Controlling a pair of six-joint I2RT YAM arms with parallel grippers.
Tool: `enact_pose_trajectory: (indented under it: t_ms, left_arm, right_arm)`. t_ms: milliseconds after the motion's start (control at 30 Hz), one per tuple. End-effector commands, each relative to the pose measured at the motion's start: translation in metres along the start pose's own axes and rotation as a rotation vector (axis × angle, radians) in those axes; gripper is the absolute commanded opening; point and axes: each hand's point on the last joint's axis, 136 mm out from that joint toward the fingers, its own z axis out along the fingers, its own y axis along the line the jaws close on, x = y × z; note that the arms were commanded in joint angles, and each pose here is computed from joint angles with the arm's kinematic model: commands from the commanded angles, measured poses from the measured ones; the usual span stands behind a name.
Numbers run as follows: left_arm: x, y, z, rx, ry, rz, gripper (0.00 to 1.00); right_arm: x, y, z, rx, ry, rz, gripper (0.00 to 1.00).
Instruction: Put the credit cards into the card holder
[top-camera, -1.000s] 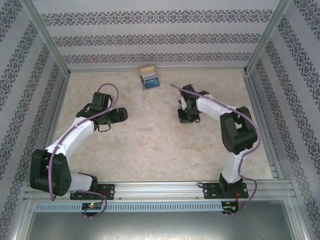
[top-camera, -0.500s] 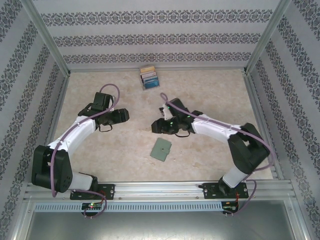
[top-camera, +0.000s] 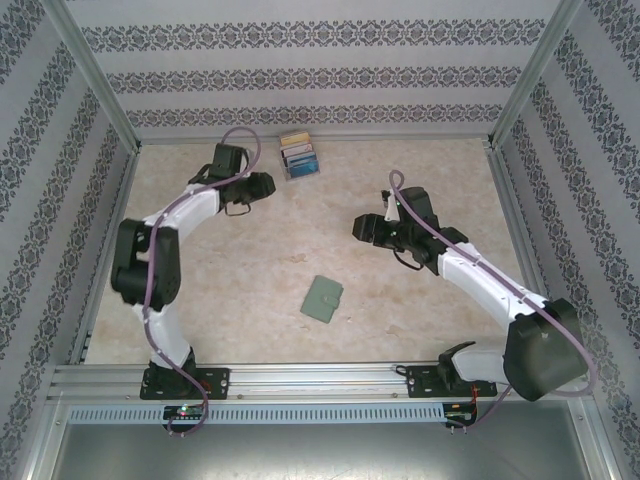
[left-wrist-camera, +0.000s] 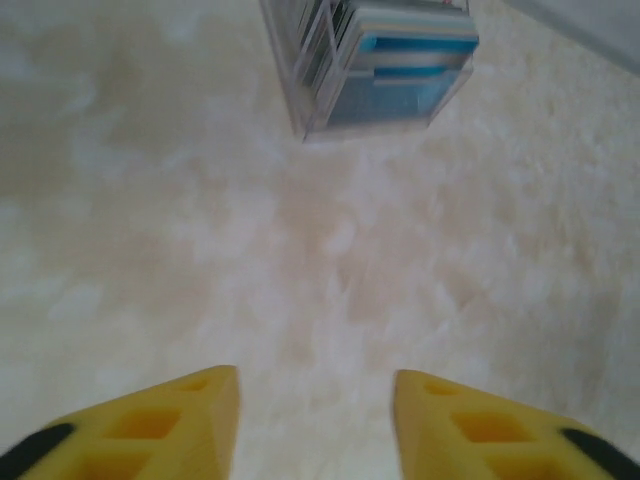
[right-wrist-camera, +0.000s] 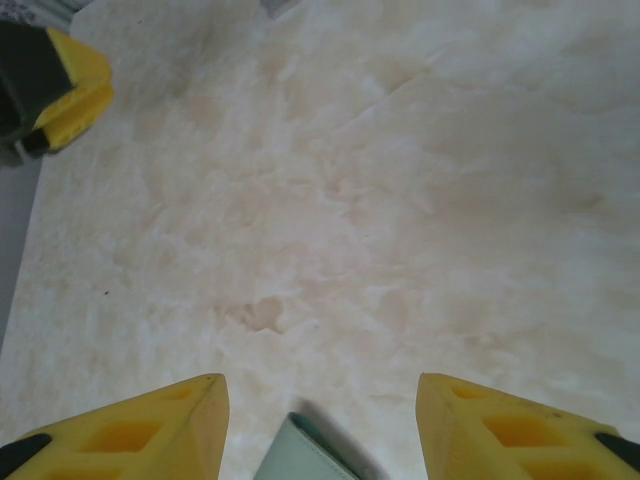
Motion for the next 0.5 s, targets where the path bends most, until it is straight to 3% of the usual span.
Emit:
enact_pose_trajectory:
  t_ms: [0, 100, 467]
  left_arm:
    - [-0.012, -0.010, 0.034, 0.036, 0.010, -0.006, 0.31]
    - [-0.027, -0.010, 0.048, 0.006, -0.026, 0.020, 0.30]
    - [-0.045, 0.004, 0.093, -0.172, -0.102, 0.056, 0.36]
  right_arm:
    - [-0.001, -0.012, -0.015, 0.049, -0.025, 0.000, 0.54]
    - [0.004, -0.018, -0.020, 0.063, -0.031, -0.030, 0.60]
    - [0.002, -0.050, -0.017, 0.154, -0.045, -0.073, 0.61]
